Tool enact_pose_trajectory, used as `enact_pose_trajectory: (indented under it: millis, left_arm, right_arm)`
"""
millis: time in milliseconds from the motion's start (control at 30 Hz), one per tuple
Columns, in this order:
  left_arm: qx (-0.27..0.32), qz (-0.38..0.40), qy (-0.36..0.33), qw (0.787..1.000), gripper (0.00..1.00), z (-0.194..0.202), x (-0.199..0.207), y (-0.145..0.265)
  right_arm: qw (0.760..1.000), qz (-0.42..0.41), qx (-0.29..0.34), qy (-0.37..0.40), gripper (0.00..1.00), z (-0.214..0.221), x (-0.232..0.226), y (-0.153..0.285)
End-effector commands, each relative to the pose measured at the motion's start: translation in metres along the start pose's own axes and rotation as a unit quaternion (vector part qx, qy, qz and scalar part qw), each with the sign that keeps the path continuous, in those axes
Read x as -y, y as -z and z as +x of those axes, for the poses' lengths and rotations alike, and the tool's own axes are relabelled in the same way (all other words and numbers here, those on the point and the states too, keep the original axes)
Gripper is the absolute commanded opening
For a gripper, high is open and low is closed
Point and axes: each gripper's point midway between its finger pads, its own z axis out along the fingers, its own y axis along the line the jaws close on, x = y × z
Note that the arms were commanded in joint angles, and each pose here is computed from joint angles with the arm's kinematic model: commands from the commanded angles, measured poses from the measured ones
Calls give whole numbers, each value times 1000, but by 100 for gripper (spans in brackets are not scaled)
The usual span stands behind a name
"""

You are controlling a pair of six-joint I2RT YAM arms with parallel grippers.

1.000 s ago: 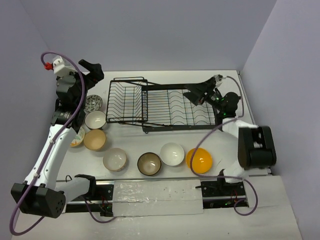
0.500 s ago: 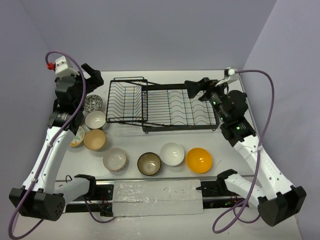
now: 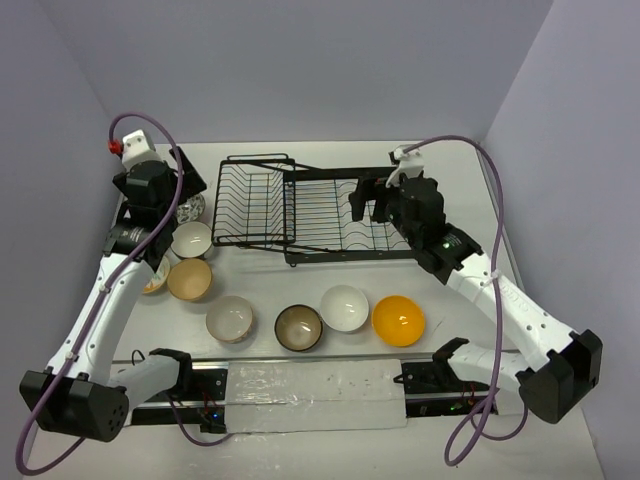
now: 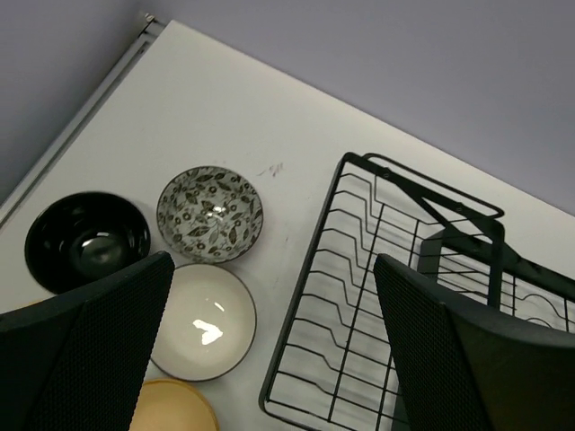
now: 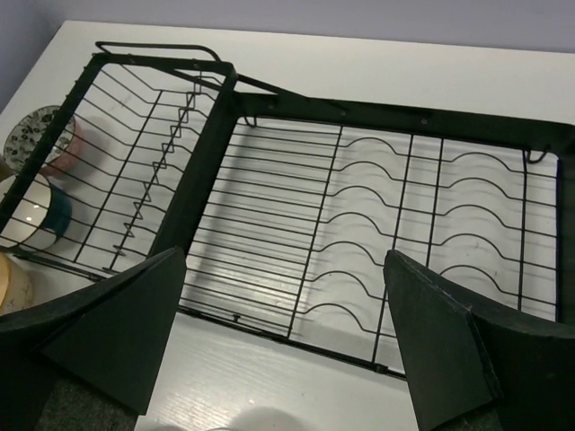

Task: Load the bowls into the dish rack
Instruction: Pick up the bowl from the center of the board.

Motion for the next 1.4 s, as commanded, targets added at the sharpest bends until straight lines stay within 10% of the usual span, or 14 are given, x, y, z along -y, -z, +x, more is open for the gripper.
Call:
enact_pose_trajectory:
  millis: [0,433,633,1367]
  left_arm:
    - [24,-31,28,999,99,-8,-16,12]
    - [-92,-40,6,995,99,67,-28,11]
    - [-90,-11,9,996,99,64,-18,19]
    - [-73,13,-16,997,99,62,-3,36]
  right_arm:
    - [999,-19,1,27,98,-18,-13,-2]
    - [971,-153,-121,141,86,55,-109,21]
    - [944,-229,-179,158,71,102,-129,59]
    - [883,-285,-303,216,63,230,-169,75]
